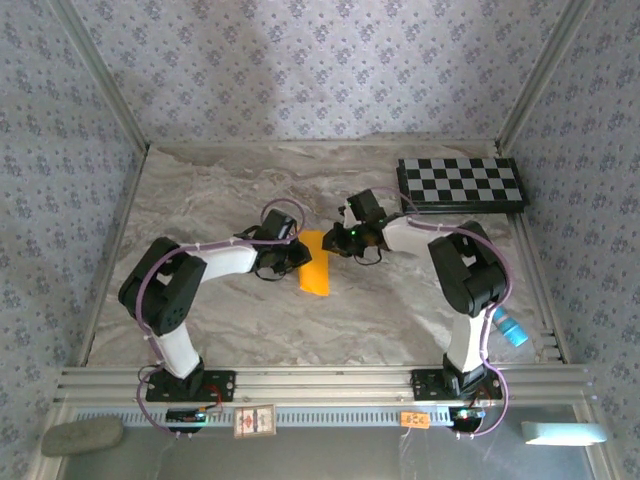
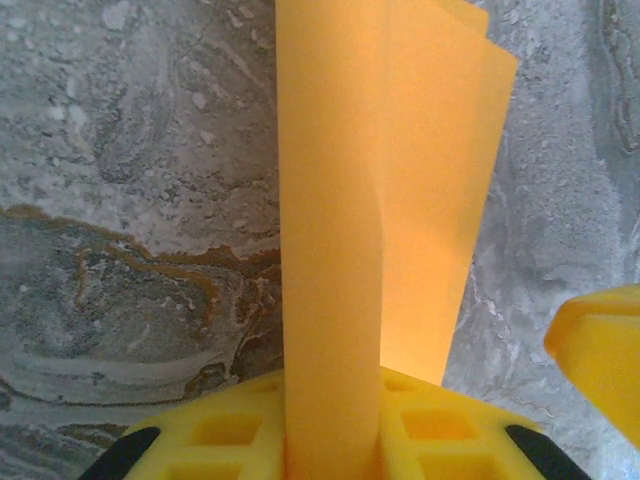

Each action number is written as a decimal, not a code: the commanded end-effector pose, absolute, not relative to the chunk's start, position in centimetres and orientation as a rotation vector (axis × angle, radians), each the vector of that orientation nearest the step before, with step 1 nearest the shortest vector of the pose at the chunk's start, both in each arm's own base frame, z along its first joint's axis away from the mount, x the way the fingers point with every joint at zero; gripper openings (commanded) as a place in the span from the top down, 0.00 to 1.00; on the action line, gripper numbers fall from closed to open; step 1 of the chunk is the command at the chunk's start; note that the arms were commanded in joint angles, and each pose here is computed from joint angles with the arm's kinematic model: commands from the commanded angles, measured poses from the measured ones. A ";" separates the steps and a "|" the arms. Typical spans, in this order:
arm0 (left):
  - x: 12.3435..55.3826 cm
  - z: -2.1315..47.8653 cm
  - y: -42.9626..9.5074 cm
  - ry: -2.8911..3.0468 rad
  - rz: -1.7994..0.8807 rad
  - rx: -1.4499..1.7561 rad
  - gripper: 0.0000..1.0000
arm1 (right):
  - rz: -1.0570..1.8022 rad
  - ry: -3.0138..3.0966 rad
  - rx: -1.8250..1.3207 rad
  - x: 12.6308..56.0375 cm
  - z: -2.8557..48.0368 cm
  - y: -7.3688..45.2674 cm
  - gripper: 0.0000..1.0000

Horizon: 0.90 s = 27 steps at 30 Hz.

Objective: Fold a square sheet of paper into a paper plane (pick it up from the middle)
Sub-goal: First fold the square sheet of paper in half at the center of the table.

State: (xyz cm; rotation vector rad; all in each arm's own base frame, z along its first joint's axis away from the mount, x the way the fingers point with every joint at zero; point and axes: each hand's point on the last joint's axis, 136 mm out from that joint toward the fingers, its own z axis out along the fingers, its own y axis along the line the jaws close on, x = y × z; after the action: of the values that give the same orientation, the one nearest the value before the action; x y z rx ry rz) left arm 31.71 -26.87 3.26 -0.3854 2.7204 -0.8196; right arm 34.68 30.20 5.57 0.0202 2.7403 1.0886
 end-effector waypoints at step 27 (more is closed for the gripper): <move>30.5 2.4 -23.9 2.891 -0.568 -0.426 0.49 | 0.934 2.986 0.062 33.5 1.5 30.7 0.87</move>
State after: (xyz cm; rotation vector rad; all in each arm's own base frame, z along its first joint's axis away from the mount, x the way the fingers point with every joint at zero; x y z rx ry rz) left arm 31.04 -24.48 3.07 -0.4417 2.8380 -0.6243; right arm 33.98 30.75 2.23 0.0292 2.9376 0.9547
